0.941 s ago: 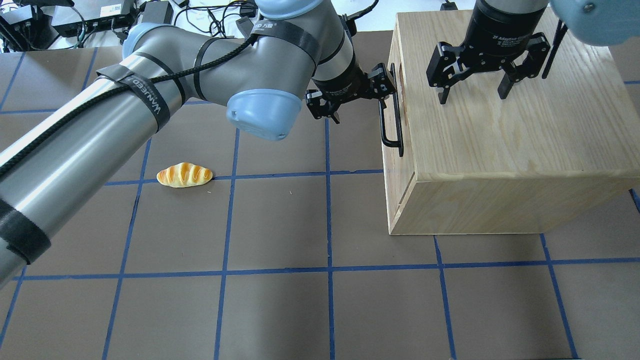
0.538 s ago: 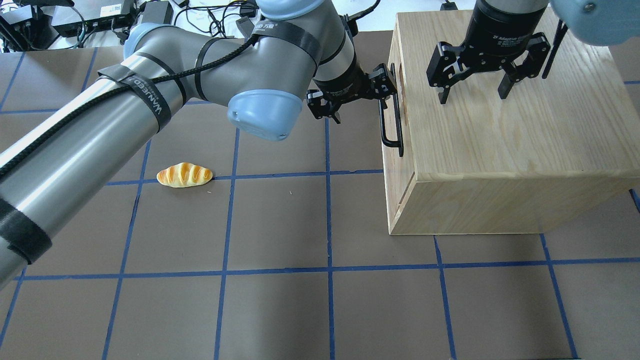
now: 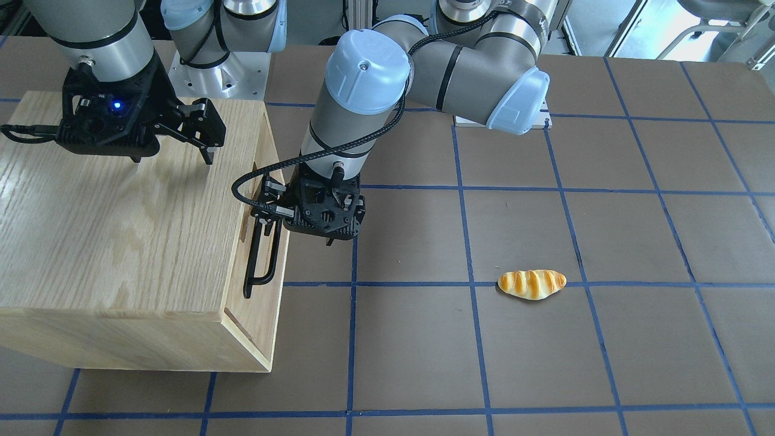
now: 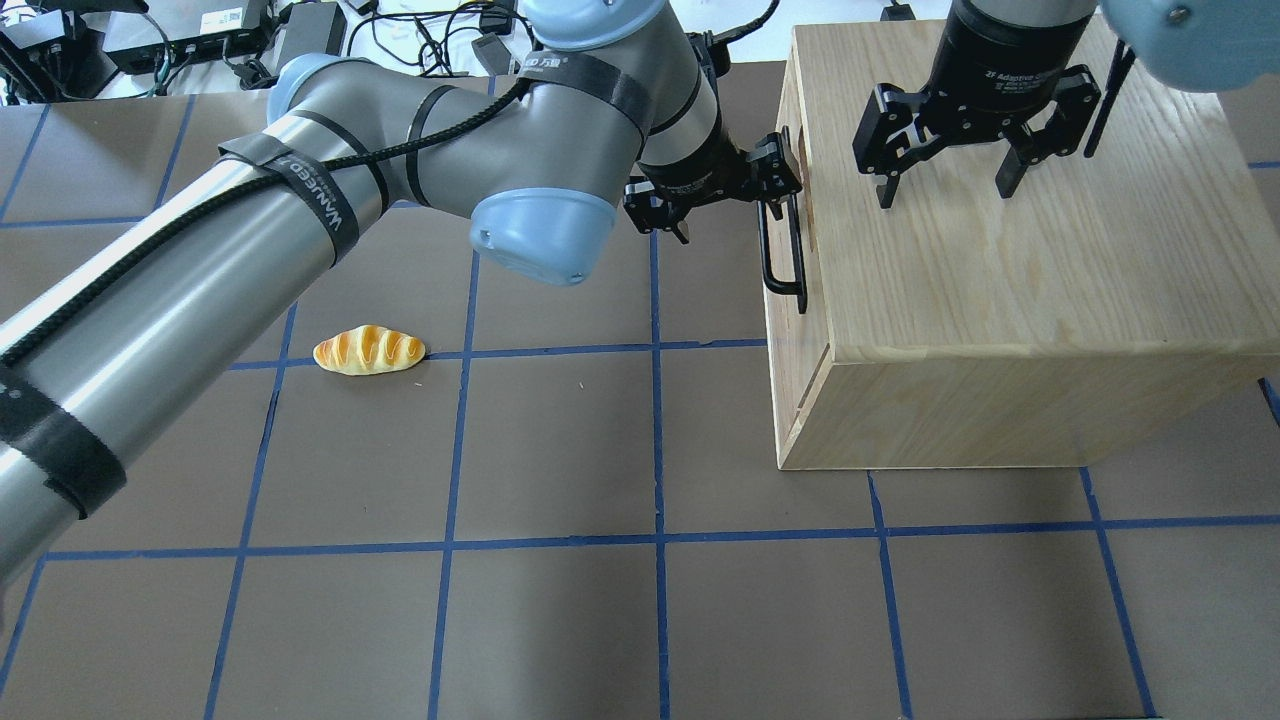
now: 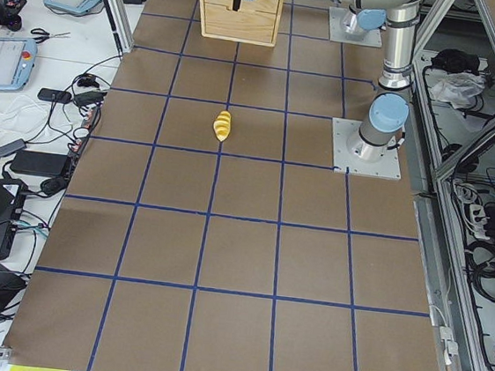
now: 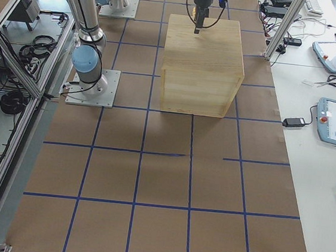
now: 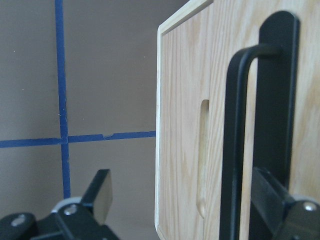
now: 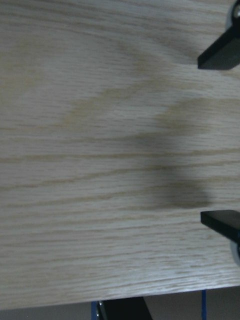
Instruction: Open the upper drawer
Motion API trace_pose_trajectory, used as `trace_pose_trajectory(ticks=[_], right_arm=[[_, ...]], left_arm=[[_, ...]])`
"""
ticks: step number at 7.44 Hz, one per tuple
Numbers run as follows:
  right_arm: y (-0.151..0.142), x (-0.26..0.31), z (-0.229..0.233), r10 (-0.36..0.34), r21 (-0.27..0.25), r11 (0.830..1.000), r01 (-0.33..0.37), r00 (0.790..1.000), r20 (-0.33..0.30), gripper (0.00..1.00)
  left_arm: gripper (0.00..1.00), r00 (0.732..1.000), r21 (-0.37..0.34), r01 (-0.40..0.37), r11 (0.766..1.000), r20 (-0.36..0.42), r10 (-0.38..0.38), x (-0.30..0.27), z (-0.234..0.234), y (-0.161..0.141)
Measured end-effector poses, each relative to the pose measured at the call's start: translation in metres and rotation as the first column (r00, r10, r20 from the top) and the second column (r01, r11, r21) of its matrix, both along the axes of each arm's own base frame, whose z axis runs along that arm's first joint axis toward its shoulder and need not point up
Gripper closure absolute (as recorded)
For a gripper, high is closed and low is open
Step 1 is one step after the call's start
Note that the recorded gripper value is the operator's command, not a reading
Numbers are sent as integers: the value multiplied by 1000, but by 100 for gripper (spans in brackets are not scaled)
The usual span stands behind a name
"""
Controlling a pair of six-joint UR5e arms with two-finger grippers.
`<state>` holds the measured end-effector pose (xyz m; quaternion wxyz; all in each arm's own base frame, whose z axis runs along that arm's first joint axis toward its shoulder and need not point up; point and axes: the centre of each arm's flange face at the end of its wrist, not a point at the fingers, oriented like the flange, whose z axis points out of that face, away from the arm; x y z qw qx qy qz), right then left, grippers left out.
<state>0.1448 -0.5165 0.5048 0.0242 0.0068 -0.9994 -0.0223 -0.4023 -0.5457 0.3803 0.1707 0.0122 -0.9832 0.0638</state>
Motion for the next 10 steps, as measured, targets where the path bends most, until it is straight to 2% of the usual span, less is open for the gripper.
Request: trace_pose_trajectory(ticks=[7, 10], right_arm=[[0, 0, 0, 0, 0, 1000, 0, 1000, 0, 0], [0, 0, 0, 1, 0, 1000, -1, 1000, 0, 0]], left_arm=[[0, 997, -43, 76, 996, 33, -75, 1, 2, -8], [0, 995, -43, 78, 996, 57, -76, 5, 0, -10]])
